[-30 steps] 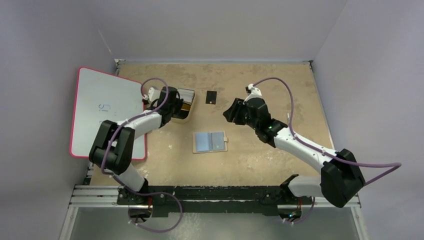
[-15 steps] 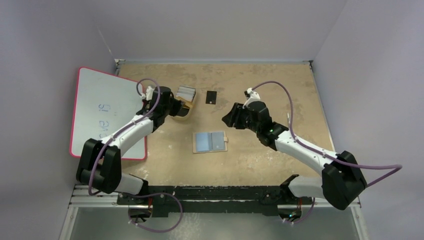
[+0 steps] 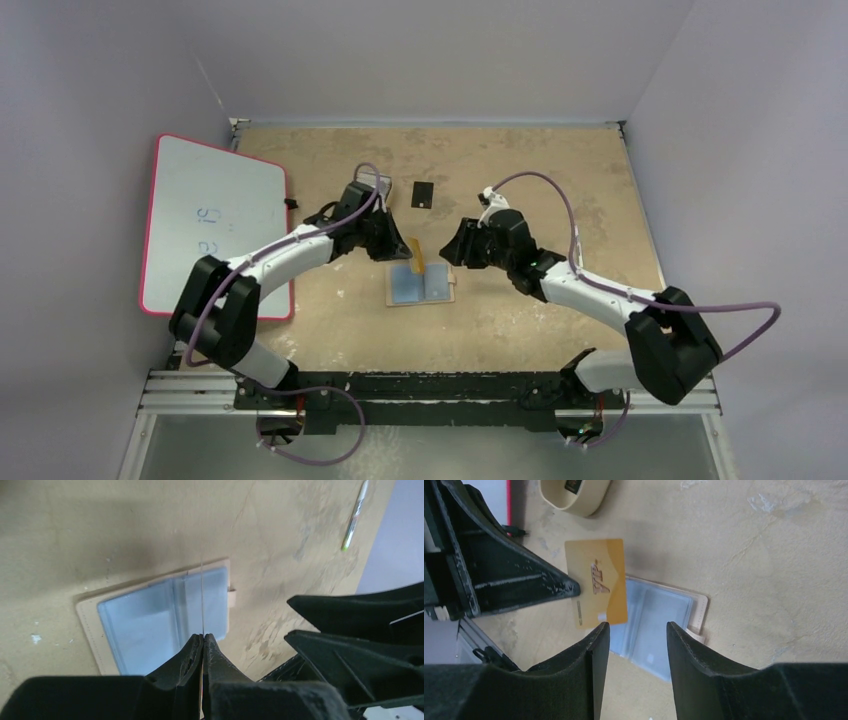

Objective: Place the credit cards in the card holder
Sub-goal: Insert the credit card into the card holder.

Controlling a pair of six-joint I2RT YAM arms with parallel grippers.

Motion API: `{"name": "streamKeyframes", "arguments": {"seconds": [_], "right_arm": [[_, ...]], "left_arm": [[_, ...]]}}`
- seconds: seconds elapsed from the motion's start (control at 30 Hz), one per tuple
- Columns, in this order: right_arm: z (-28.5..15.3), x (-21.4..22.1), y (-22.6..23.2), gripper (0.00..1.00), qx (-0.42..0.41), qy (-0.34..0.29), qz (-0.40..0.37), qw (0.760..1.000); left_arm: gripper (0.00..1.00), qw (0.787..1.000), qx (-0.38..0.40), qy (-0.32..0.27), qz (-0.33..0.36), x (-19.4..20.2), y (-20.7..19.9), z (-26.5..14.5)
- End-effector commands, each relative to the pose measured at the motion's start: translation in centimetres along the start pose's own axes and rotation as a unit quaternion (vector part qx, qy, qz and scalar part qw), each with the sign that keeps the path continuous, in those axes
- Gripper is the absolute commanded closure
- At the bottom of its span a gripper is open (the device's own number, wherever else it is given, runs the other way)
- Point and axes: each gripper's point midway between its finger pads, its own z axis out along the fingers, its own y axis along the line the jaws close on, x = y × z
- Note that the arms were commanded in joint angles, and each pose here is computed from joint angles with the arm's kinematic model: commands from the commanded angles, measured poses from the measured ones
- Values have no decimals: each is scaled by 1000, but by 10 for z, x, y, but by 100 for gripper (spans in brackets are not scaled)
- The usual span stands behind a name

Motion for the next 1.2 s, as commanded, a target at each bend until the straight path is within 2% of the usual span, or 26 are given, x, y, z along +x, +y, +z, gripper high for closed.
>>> {"name": "streamKeyframes", "arguments": {"seconds": [0.0, 0.2, 0.43, 0.57, 0.7, 1.17], "right_arm": [[9, 14, -7, 53, -2, 17, 6, 1000], [29, 30, -22, 60, 22, 48, 4, 999], [40, 48, -41, 68, 54, 79, -1, 995], [43, 56, -49, 72, 62, 90, -5, 994], [44, 60, -53, 78, 69, 96, -9, 993], [43, 61, -53, 81, 66, 95, -8, 993]], "left_arm": [[100, 995, 39, 70, 55, 30, -7, 13], [100, 993, 8, 96, 73, 45, 15, 24], [100, 984, 7, 154, 90, 69, 33, 31], [100, 985, 4, 150, 89, 69, 34, 29], [100, 982, -36, 152, 103, 68, 48, 22], [100, 986, -57, 138, 74, 62, 53, 20]]}}
